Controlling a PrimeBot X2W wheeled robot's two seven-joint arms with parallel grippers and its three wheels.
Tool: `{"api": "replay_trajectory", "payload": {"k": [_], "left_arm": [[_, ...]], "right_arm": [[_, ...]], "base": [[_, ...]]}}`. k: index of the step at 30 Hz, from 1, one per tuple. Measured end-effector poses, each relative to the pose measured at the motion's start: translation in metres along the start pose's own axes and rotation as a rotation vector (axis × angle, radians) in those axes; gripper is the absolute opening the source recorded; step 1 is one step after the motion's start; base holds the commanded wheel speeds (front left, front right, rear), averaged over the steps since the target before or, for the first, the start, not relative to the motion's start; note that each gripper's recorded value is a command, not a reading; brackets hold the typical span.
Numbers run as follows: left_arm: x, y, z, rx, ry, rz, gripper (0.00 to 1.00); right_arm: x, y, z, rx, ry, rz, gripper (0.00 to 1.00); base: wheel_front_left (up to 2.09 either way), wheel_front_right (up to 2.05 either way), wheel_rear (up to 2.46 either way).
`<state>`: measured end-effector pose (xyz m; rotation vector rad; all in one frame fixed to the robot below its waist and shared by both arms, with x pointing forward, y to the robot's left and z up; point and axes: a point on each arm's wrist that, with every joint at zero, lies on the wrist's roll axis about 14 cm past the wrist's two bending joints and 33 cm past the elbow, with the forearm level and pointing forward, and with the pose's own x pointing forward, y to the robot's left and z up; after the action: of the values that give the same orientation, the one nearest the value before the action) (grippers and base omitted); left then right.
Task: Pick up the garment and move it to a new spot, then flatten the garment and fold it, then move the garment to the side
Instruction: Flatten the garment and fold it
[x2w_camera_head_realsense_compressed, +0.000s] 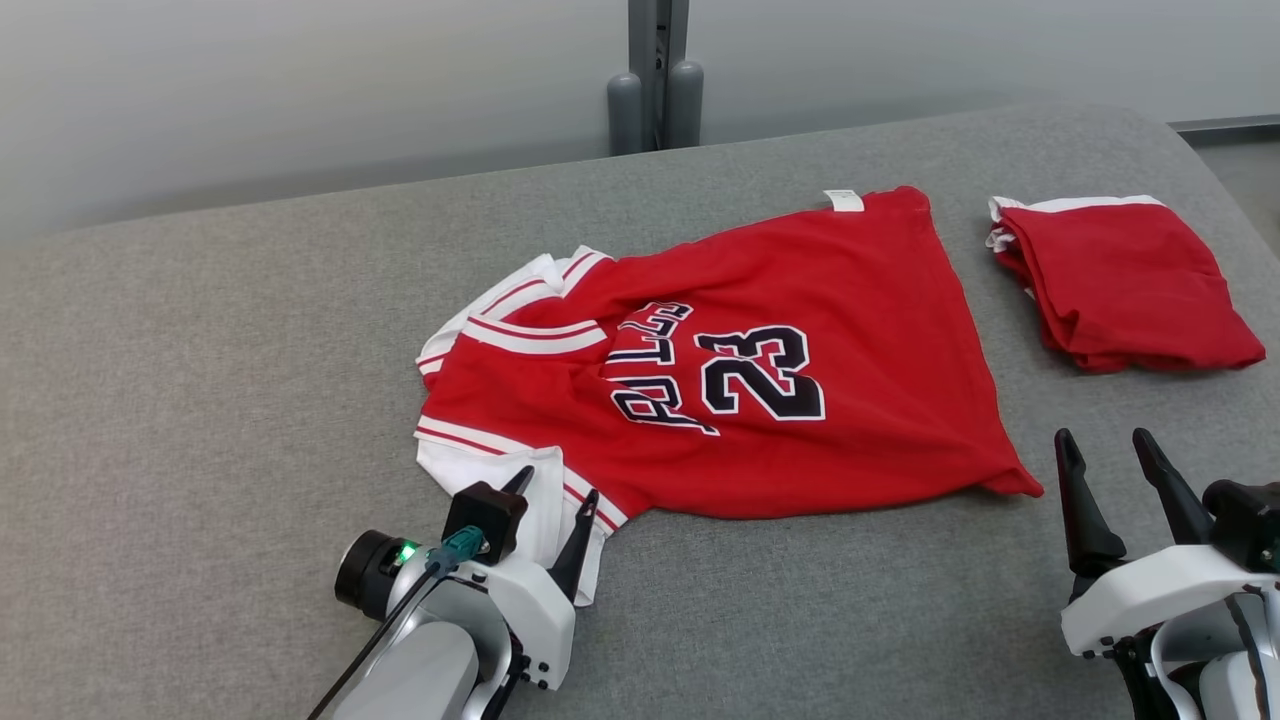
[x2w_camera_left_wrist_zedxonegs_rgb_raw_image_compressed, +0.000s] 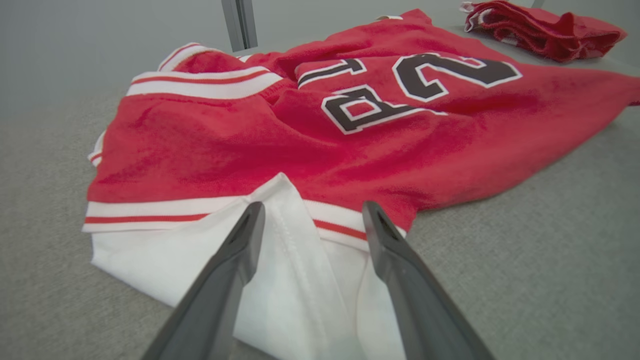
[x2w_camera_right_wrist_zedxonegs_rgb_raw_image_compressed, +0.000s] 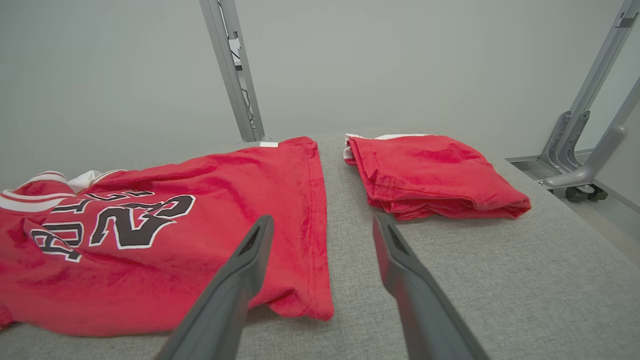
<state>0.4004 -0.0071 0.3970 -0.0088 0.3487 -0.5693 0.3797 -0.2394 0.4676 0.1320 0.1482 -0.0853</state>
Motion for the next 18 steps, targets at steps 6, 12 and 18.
{"api": "replay_trajectory", "payload": {"k": [6,12,18], "left_arm": [[0.002,0.006,-0.013,0.014,0.052,0.03,0.98],[-0.001,0.015,-0.019,0.006,0.076,0.068,0.28],[-0.003,0.023,-0.012,-0.029,0.055,0.105,0.0]], "right_arm": [[-0.001,-0.007,-0.003,0.003,0.0,-0.02,1.0],[0.006,0.0,-0.001,0.007,-0.014,-0.005,1.0],[0.013,0.01,-0.002,0.012,-0.015,0.023,1.0]], "base": [[0.0,0.0,0.0],[0.0,0.0,0.0],[0.0,0.0,0.0]]}}
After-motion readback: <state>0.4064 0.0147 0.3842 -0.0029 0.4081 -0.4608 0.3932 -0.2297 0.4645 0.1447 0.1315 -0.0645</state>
